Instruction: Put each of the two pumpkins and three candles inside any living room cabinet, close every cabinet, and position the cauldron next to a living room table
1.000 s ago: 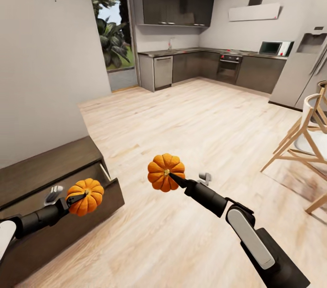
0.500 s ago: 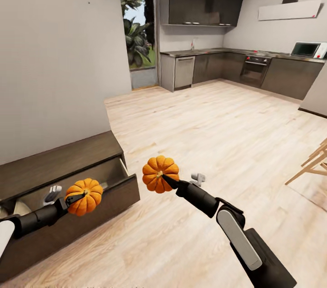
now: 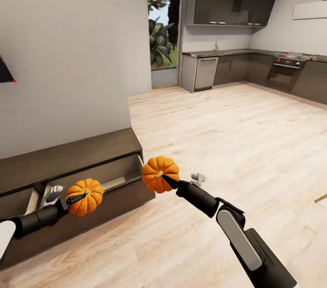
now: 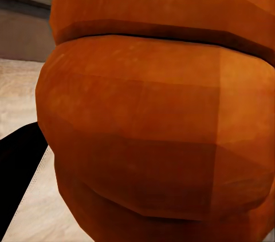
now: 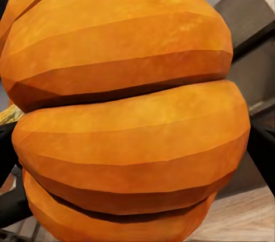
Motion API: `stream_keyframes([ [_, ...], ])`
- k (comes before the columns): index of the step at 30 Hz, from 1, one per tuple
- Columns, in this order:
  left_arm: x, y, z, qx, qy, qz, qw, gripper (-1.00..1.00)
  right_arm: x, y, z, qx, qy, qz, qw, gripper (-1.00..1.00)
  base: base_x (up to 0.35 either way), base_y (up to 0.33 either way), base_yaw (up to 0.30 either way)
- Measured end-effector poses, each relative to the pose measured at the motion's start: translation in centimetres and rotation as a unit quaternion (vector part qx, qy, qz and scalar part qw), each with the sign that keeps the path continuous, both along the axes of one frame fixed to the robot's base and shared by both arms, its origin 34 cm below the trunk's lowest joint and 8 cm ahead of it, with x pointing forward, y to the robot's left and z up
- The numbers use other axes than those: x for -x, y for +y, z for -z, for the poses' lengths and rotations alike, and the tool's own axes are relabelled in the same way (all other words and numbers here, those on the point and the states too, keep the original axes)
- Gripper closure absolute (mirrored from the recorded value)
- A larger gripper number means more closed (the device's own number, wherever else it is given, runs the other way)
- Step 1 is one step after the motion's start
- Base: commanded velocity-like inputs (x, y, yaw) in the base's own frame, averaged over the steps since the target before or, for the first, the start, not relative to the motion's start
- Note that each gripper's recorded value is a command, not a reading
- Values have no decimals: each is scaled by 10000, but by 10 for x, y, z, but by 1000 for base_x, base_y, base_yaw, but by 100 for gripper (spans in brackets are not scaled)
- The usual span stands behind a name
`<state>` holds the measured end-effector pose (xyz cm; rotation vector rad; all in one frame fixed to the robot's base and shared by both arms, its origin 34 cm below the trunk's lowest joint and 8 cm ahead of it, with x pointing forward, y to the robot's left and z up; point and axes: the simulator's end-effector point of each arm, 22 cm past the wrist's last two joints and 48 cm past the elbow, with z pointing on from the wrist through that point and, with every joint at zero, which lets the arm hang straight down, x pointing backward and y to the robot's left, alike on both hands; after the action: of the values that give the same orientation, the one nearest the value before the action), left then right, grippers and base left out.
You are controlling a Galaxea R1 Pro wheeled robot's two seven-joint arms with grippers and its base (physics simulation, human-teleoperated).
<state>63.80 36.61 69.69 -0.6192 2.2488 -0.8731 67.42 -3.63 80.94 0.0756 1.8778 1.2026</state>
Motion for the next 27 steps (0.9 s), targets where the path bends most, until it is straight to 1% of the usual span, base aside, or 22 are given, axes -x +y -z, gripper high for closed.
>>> stream_keyframes([
  [27, 0, -1, 0, -2, -1, 10, 10000, 100, 1, 1, 0, -7, 0, -14, 10000, 100, 0, 0, 290],
])
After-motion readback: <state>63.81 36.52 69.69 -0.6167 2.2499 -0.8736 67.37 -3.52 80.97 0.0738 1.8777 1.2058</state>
